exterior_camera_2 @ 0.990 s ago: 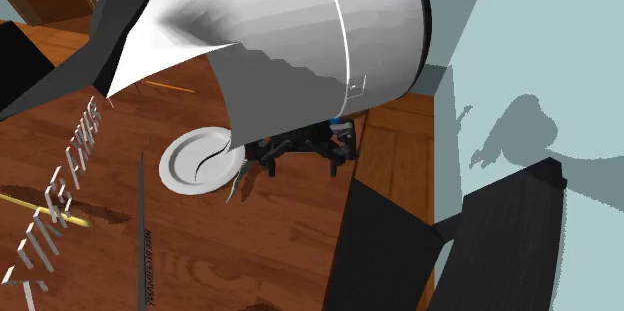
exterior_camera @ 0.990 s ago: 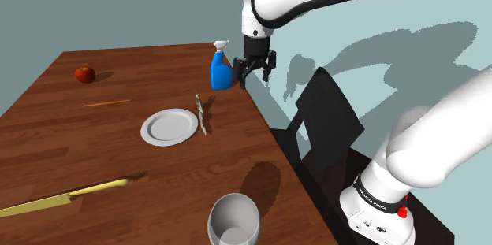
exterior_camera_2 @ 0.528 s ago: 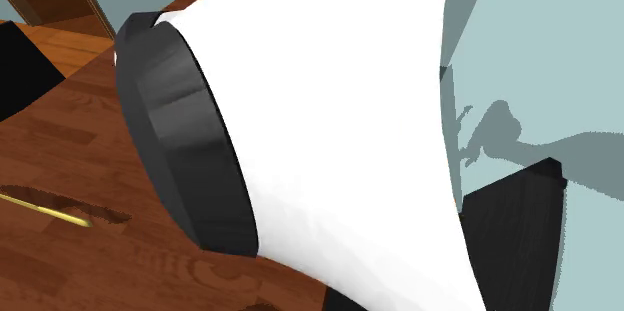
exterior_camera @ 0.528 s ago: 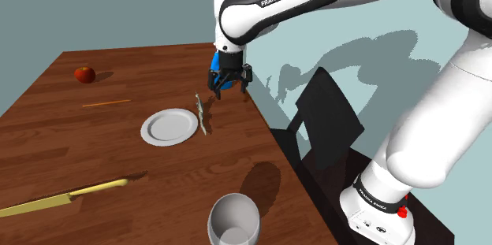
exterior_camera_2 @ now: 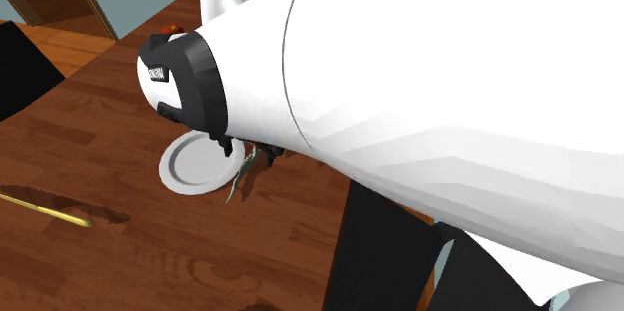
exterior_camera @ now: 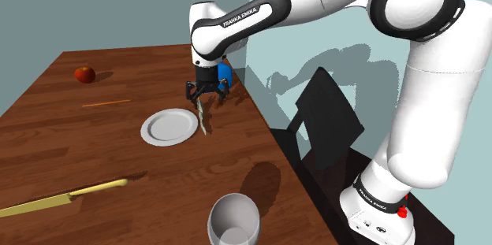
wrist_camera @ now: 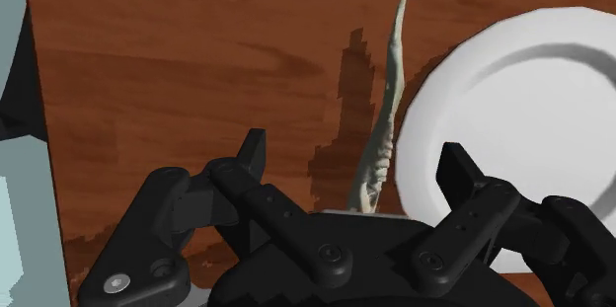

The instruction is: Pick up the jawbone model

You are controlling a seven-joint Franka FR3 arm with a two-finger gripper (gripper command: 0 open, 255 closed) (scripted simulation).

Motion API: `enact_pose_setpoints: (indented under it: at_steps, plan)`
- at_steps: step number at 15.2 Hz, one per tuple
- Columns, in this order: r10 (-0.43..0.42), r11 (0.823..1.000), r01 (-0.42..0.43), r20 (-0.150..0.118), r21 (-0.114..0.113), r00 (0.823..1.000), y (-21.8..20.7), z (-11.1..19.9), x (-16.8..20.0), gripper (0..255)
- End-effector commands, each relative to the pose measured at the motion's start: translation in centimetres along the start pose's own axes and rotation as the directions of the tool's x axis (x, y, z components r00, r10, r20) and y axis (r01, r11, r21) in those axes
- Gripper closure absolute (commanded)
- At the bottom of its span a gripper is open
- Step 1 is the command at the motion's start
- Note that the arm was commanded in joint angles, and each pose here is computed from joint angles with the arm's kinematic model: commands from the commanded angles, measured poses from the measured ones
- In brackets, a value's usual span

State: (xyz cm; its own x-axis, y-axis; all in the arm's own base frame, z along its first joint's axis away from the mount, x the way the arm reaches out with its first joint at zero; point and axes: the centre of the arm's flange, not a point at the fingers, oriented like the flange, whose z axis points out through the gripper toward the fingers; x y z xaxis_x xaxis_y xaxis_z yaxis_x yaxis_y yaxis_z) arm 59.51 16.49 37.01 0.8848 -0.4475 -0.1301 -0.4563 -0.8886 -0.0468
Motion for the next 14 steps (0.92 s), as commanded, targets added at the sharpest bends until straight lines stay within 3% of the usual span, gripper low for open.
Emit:
enact_pose_setpoints:
  at_steps: [1, 12, 13, 14]
  plan:
    - [0.033, 0.999, -0.033, 0.014, 0.01, 0.999, -1.6, 1.4, 1.7, 0]
    - [0.051, 0.999, -0.051, 0.021, 0.015, 0.998, -2.3, 6.2, 3.1, 0]
    - [0.051, 0.999, -0.051, 0.021, 0.015, 0.998, -2.2, 6.2, 3.0, 255]
    - [0.051, 0.999, -0.051, 0.021, 0.015, 0.998, -2.2, 6.2, 3.0, 255]
